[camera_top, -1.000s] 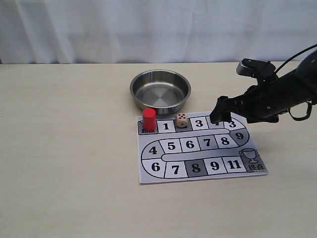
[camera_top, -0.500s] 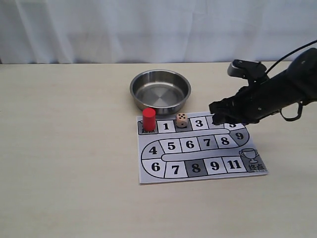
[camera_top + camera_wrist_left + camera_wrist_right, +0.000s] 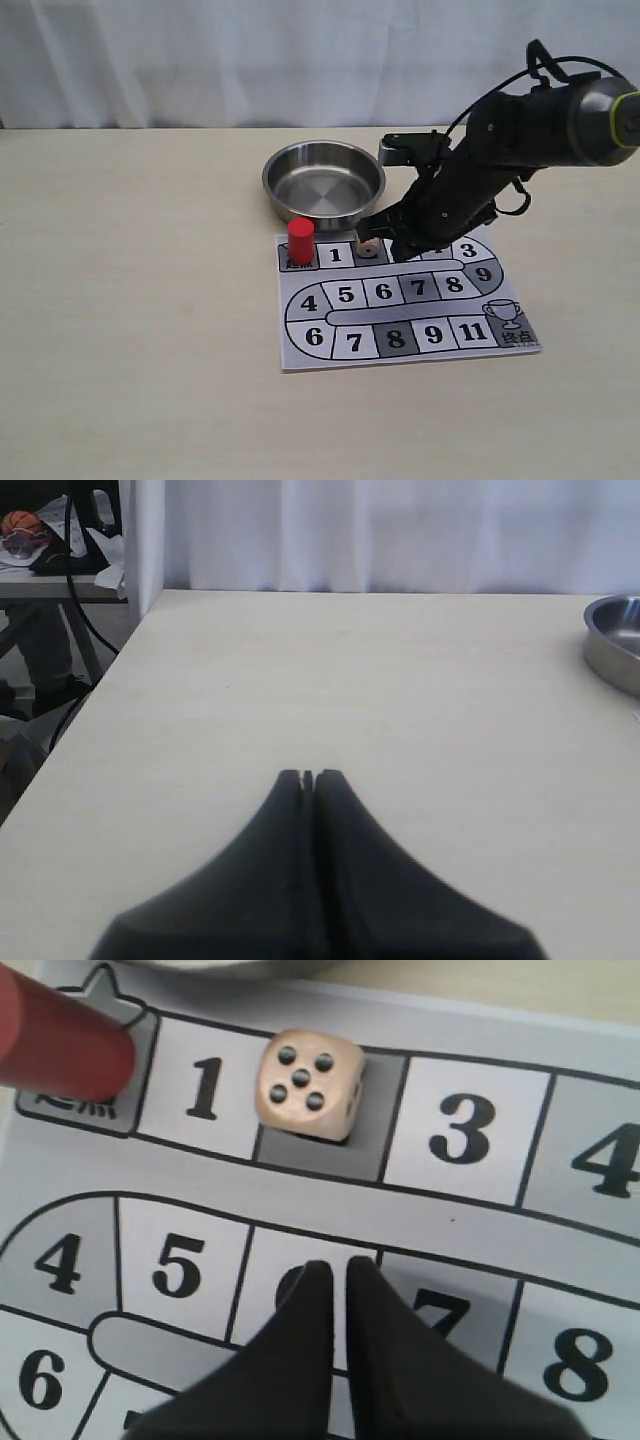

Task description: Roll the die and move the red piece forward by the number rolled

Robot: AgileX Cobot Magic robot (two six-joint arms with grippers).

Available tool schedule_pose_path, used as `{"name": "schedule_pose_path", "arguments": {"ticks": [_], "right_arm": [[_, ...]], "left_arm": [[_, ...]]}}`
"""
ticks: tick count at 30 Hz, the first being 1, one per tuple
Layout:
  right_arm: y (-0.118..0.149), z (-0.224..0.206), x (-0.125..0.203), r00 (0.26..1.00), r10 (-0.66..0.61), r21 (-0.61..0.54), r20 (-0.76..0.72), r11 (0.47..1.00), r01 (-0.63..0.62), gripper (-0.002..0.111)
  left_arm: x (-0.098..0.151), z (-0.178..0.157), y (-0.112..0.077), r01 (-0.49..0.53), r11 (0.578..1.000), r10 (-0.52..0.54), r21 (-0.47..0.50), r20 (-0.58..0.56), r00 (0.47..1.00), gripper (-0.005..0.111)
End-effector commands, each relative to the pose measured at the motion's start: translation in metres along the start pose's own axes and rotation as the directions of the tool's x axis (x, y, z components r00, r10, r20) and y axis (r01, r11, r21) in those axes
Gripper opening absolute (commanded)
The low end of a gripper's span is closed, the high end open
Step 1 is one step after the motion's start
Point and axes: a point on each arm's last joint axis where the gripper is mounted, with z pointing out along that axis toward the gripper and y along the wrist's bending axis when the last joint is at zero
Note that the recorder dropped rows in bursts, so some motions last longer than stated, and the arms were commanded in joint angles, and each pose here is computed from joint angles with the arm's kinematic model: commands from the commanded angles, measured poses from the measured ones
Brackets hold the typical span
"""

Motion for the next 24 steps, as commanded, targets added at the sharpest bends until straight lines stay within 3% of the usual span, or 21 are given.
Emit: {"name": "schedule_pose_path", "arguments": {"ticks": [1, 24], "right_arm": [[0.007, 0.011, -0.004, 0.999, -0.023, 0.018, -0.027, 1.0, 0.023, 0.004], [0.006, 0.033, -0.002, 0.994, -0.098, 0.018, -0.039, 0.995, 0.099, 0.004]], "left_arm": [[-0.004, -0.001, 0.0, 0.007, 1.0, -0.007, 0.001, 0.024, 1.0, 0.0], [-0.004, -0.001, 0.0, 0.005, 1.0, -0.005, 0.0, 0.024, 1.0, 0.0]]}}
